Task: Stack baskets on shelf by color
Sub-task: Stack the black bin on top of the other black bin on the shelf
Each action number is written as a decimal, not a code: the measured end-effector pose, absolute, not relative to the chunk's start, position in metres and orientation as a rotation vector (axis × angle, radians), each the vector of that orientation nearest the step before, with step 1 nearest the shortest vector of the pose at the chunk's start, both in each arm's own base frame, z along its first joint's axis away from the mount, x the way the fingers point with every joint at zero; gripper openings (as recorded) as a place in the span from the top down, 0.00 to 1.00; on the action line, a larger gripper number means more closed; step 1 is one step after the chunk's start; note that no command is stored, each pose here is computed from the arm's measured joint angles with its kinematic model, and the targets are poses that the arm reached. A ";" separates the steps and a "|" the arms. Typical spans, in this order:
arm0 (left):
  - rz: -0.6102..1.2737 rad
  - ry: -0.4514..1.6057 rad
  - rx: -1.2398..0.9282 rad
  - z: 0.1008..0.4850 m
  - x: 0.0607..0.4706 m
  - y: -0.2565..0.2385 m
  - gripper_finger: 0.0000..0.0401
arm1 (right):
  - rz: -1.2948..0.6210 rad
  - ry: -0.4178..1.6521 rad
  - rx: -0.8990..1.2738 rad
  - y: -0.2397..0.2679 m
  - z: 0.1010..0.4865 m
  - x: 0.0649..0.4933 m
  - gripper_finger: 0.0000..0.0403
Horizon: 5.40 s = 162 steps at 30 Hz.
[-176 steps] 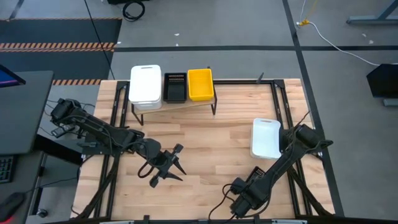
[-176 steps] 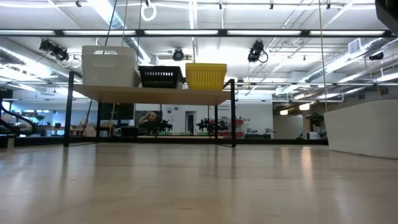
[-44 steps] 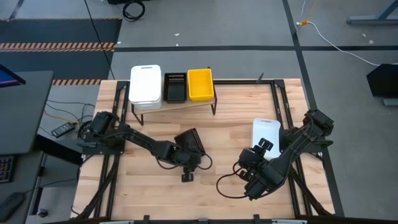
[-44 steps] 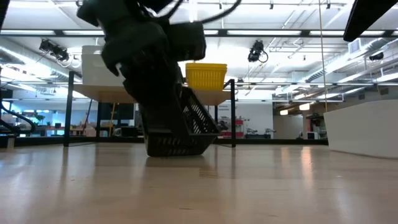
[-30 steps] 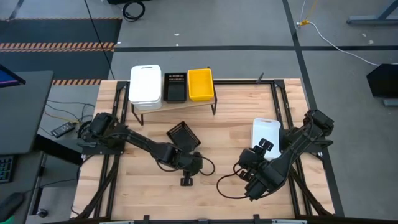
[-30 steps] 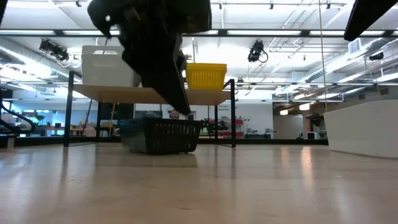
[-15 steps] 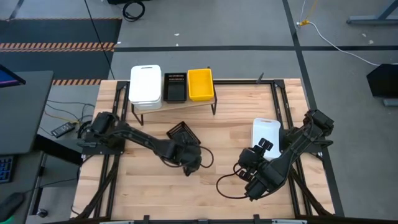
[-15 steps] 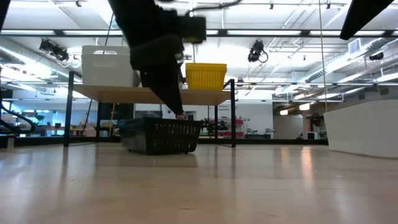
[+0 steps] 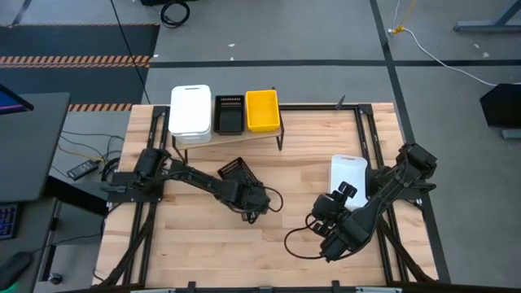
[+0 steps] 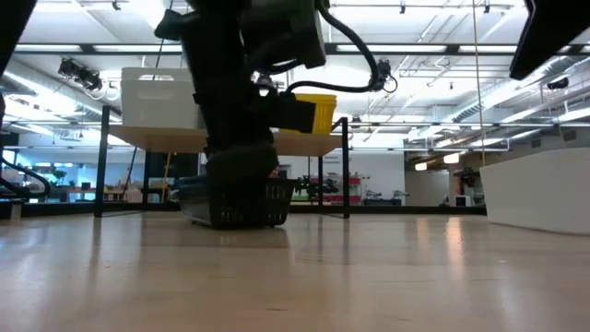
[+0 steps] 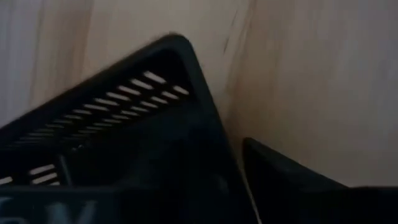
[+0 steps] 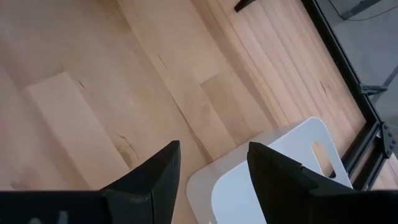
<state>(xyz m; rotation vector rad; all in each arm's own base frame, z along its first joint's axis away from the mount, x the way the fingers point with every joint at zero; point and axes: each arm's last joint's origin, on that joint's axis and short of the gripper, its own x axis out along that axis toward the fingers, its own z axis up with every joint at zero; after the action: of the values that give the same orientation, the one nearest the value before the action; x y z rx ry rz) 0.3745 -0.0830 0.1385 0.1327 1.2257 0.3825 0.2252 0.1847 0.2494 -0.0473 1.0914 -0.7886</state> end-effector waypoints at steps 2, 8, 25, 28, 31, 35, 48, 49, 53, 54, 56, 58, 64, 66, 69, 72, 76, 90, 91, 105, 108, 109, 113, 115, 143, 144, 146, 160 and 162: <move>0.370 1.240 0.137 0.138 0.373 -0.085 0.66 | -0.797 1.102 -0.051 0.184 0.246 0.224 0.52; 0.289 1.275 0.134 0.142 0.369 -0.095 0.95 | -0.800 1.105 -0.056 0.183 0.244 0.223 0.52; 0.283 1.388 0.438 0.264 0.360 -0.137 0.99 | -0.799 1.095 -0.058 0.183 0.244 0.224 0.52; 0.299 1.356 0.501 0.300 0.360 -0.129 0.99 | -0.794 1.091 -0.049 0.184 0.244 0.224 0.52; 0.293 1.320 0.531 0.325 0.363 -0.116 0.99 | -0.783 1.087 -0.043 0.185 0.243 0.225 0.52; 0.268 1.295 0.550 0.348 0.362 -0.090 0.99 | -0.775 1.075 -0.038 0.186 0.243 0.226 0.52; 0.207 1.301 0.385 0.390 0.334 0.022 0.98 | -0.746 1.069 -0.076 0.190 0.243 0.223 0.52; 0.209 1.286 0.376 0.394 0.330 0.030 0.98 | -0.745 1.066 -0.081 0.190 0.244 0.223 0.52; 0.235 1.277 0.354 0.401 0.322 0.060 0.98 | -0.746 1.055 -0.092 0.189 0.244 0.224 0.52; 0.240 1.280 0.339 0.401 0.321 0.067 0.98 | -0.746 1.055 -0.092 0.189 0.244 0.224 0.52; 0.230 1.286 0.307 0.400 0.318 0.080 0.98 | -0.745 1.057 -0.095 0.189 0.244 0.224 0.52; 0.209 1.279 0.259 0.399 0.317 0.091 0.98 | -0.742 1.059 -0.100 0.189 0.244 0.224 0.52; 0.222 1.248 0.197 0.397 0.316 0.115 0.98 | -0.742 1.058 -0.102 0.189 0.244 0.224 0.52; 0.231 1.270 0.182 0.396 0.313 0.120 0.98 | -0.741 1.057 -0.102 0.189 0.244 0.224 0.52; 0.231 1.296 0.172 0.392 0.313 0.122 0.98 | -0.741 1.056 -0.102 0.189 0.244 0.224 0.52; 0.221 1.310 0.161 0.389 0.315 0.124 0.98 | -0.739 1.046 -0.108 0.189 0.244 0.224 0.52; 0.195 1.316 0.129 0.383 0.321 0.124 0.98 | -0.738 1.044 -0.104 0.189 0.244 0.225 0.52; 0.184 1.323 0.105 0.381 0.320 0.127 0.98 | -0.729 1.038 -0.093 0.191 0.244 0.225 0.52; 0.186 1.322 0.102 0.381 0.320 0.127 0.98 | -0.728 1.037 -0.094 0.191 0.244 0.225 0.52; 0.192 1.348 0.065 0.386 0.313 0.115 0.98 | -0.713 1.023 -0.083 0.198 0.243 0.219 0.52; 0.188 1.315 0.079 0.397 0.305 0.106 0.98 | -0.713 1.023 -0.083 0.198 0.243 0.219 0.52; 0.186 1.300 0.087 0.401 0.302 0.103 0.98 | -0.713 1.024 -0.084 0.198 0.243 0.219 0.52; 0.220 1.219 0.147 0.423 0.288 0.091 0.98 | -0.713 1.034 -0.101 0.196 0.244 0.221 0.52; 0.235 1.141 0.174 0.437 0.282 0.087 0.98 | -0.720 1.038 -0.101 0.193 0.244 0.223 0.52; 0.188 1.017 0.193 0.376 0.236 0.077 0.98 | -0.726 1.055 -0.053 0.191 0.243 0.227 0.52; 0.190 1.014 0.202 0.372 0.238 0.080 0.98 | -0.728 1.055 -0.052 0.191 0.243 0.227 0.52; 0.196 0.981 0.224 0.368 0.248 0.086 0.98 | -0.729 1.059 -0.056 0.189 0.243 0.228 0.52; 0.202 1.076 0.199 0.339 0.272 0.113 0.98 | -0.728 1.077 -0.047 0.189 0.242 0.229 0.52; 0.201 1.084 0.199 0.336 0.273 0.115 0.98 | -0.727 1.076 -0.046 0.189 0.242 0.229 0.52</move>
<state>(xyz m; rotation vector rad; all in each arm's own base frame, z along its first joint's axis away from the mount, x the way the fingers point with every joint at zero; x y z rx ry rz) 0.2730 0.1148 0.3364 0.1992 1.0844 0.2012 0.2285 0.1891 0.2423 -0.0465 1.0755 -0.7267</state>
